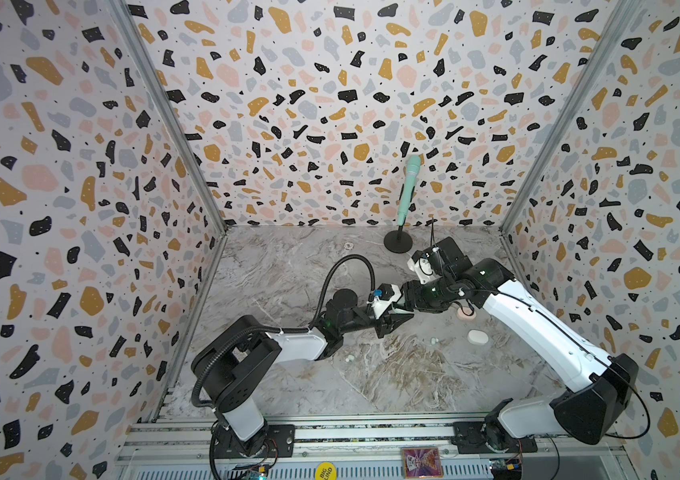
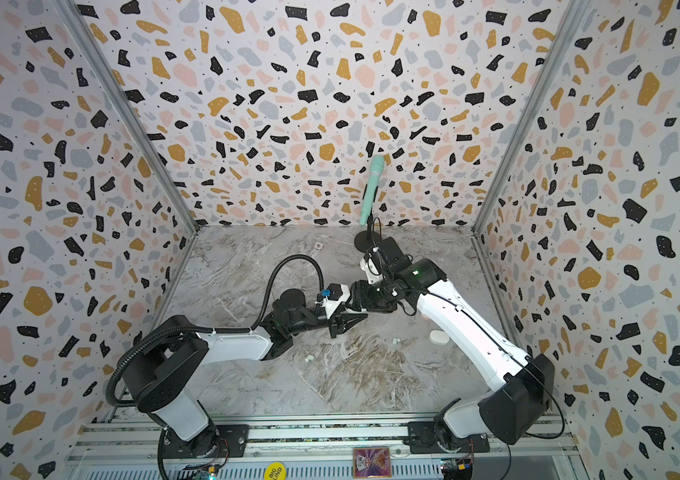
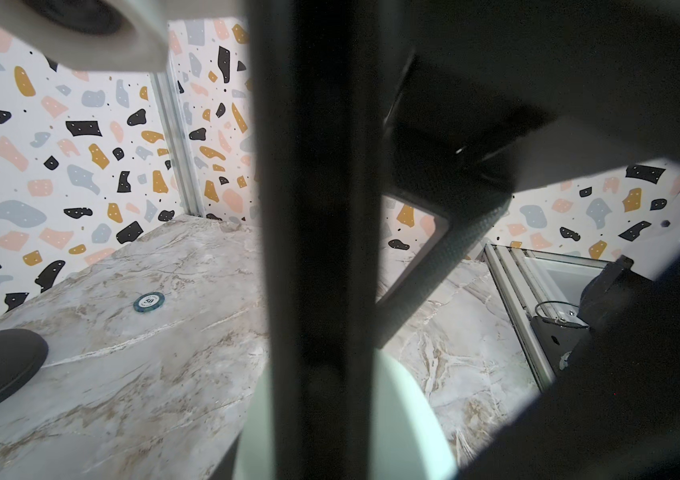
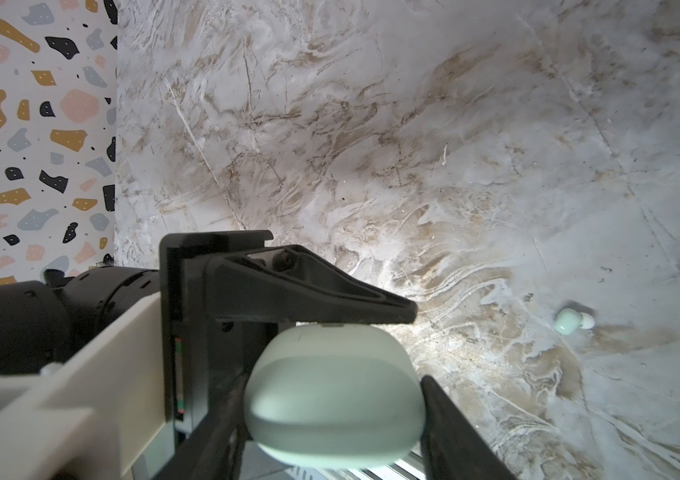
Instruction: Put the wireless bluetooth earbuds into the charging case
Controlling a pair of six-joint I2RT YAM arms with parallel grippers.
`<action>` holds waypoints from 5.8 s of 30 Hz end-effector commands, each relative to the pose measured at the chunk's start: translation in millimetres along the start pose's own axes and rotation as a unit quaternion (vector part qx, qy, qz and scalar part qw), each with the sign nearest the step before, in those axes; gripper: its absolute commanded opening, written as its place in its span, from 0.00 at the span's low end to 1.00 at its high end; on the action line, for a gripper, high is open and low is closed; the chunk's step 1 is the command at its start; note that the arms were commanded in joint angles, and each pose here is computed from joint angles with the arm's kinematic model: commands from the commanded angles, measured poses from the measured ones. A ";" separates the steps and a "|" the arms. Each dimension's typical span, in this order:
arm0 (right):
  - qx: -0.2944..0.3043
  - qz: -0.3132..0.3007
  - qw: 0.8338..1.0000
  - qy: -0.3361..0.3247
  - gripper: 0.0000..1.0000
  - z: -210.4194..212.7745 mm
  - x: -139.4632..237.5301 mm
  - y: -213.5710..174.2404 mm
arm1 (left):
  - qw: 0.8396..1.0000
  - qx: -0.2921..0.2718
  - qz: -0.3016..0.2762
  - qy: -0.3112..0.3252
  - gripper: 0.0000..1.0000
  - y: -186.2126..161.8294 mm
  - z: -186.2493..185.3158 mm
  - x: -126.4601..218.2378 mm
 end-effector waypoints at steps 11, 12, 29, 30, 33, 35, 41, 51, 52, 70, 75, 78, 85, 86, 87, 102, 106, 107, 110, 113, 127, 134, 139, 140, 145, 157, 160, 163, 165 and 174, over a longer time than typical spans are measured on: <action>0.002 -0.008 1.000 0.010 0.56 5.5 11.6 0.7 | 0.999 -0.032 -0.038 -0.012 0.46 25.4 -9.7 3.1; 0.002 -0.009 1.000 0.010 0.56 5.9 12.1 1.1 | 0.999 -0.032 -0.037 -0.013 0.45 25.4 -9.5 2.9; 0.000 -0.005 1.000 0.021 0.57 5.9 11.5 1.1 | 0.999 -0.041 -0.014 -0.020 0.50 16.9 -11.3 1.8; 0.000 -0.005 1.000 0.022 0.57 6.1 11.5 0.9 | 0.999 -0.043 -0.017 -0.020 0.50 18.2 -12.0 2.5; 0.000 -0.001 1.000 0.023 0.57 5.8 10.2 -0.4 | 0.998 -0.046 -0.024 -0.020 0.50 22.1 -13.4 3.9; -0.001 0.001 1.000 0.023 0.57 5.2 9.2 -1.1 | 0.998 -0.049 -0.029 -0.020 0.50 26.0 -14.7 5.2; 0.000 0.001 1.000 0.024 0.57 5.6 9.7 -1.0 | 0.998 -0.050 -0.025 -0.021 0.48 26.2 -15.1 4.6; 0.001 0.003 1.000 0.031 0.58 6.1 10.6 -0.9 | 0.998 -0.051 -0.005 -0.031 0.54 18.8 -15.1 1.3; 0.000 0.003 1.000 0.031 0.58 6.1 11.2 -0.7 | 0.998 -0.052 -0.003 -0.031 0.54 18.4 -14.9 1.0; 0.004 0.009 0.999 0.036 0.58 6.9 9.5 -2.0 | 0.998 -0.059 -0.011 -0.022 0.44 22.8 -15.3 3.1; 0.005 0.011 0.999 0.037 0.58 6.8 8.4 -2.2 | 0.998 -0.059 -0.010 -0.024 0.39 23.4 -15.1 2.4; 0.004 0.014 0.999 0.038 0.59 6.5 7.5 -2.9 | 0.998 -0.060 -0.011 -0.024 0.39 25.1 -15.8 3.0; 0.005 0.015 0.999 0.035 0.69 4.7 8.0 -4.7 | 0.998 -0.057 -0.012 -0.029 0.38 25.7 -17.4 3.7; 0.006 0.012 0.999 0.034 0.71 4.4 9.6 -4.3 | 0.998 -0.054 -0.012 -0.031 0.38 24.7 -17.7 3.7; 0.005 0.008 0.999 0.032 0.74 2.9 11.9 -3.6 | 0.998 -0.050 -0.013 -0.034 0.37 24.0 -18.3 4.2; 0.125 -0.072 0.990 -0.009 0.99 -20.2 58.3 -18.3 | 0.995 0.032 -0.017 -0.089 0.36 18.0 -38.9 22.1; 0.204 -0.110 0.973 -0.005 0.99 -12.9 60.9 -28.2 | 0.994 0.045 0.004 -0.105 0.36 14.7 -44.6 25.3; 0.222 -0.119 0.968 -0.005 0.99 -9.0 61.0 -30.0 | 0.993 0.048 0.009 -0.108 0.36 13.7 -45.4 25.8; 0.279 -0.140 0.950 -0.002 0.99 5.2 58.6 -36.6 | 0.992 0.053 0.019 -0.113 0.36 13.3 -48.4 28.0; 0.312 -0.160 0.936 0.000 1.00 11.4 56.2 -40.1 | 0.991 0.059 0.023 -0.120 0.36 13.9 -50.7 29.1; 0.396 -0.176 0.901 -0.021 0.90 15.7 39.1 -49.2 | 0.989 0.060 0.025 -0.130 0.36 16.2 -55.2 32.7; 0.402 -0.159 0.901 -0.036 0.89 12.7 28.9 -49.3 | 0.989 0.057 0.025 -0.131 0.36 17.1 -55.8 32.9; 0.397 -0.152 0.903 -0.062 0.88 7.8 24.8 -45.9 | 0.989 0.055 0.026 -0.134 0.35 17.7 -56.7 33.1; 0.392 -0.155 0.904 -0.071 0.88 6.6 25.7 -43.8 | 0.989 0.056 0.027 -0.134 0.35 17.7 -56.5 32.8; 0.375 -0.162 0.907 -0.101 0.88 3.0 29.4 -33.8 | 0.989 0.054 0.027 -0.137 0.34 18.0 -57.3 33.1; 0.338 -0.180 0.916 -0.119 0.88 -9.2 41.4 -18.1 | 0.989 0.050 0.028 -0.139 0.33 18.0 -58.7 34.2; 0.337 -0.177 0.918 -0.116 0.88 -9.2 39.7 -18.1 | 0.988 0.050 0.027 -0.141 0.32 18.1 -59.3 34.3; 0.334 -0.176 0.919 -0.114 0.88 -8.8 39.4 -17.2 | 0.989 0.049 0.026 -0.141 0.32 19.2 -59.3 34.1; 0.332 -0.179 0.919 -0.113 0.88 -8.4 40.6 -16.2 | 0.988 0.050 0.028 -0.141 0.32 18.4 -59.0 33.7; 0.306 -0.179 0.932 -0.074 0.99 -7.9 53.5 -18.4 | 0.989 0.069 0.021 -0.129 0.32 11.5 -48.9 32.0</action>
Point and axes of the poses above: each gripper's point midway between its finger pads, its own x axis back along the fingers, its own z axis along the line the jaws close on, y = z × x, the point moved 6 cm from there along x, back along the fingers, and after that the axes turned 13 degrees about x, right-handed, at the moved point
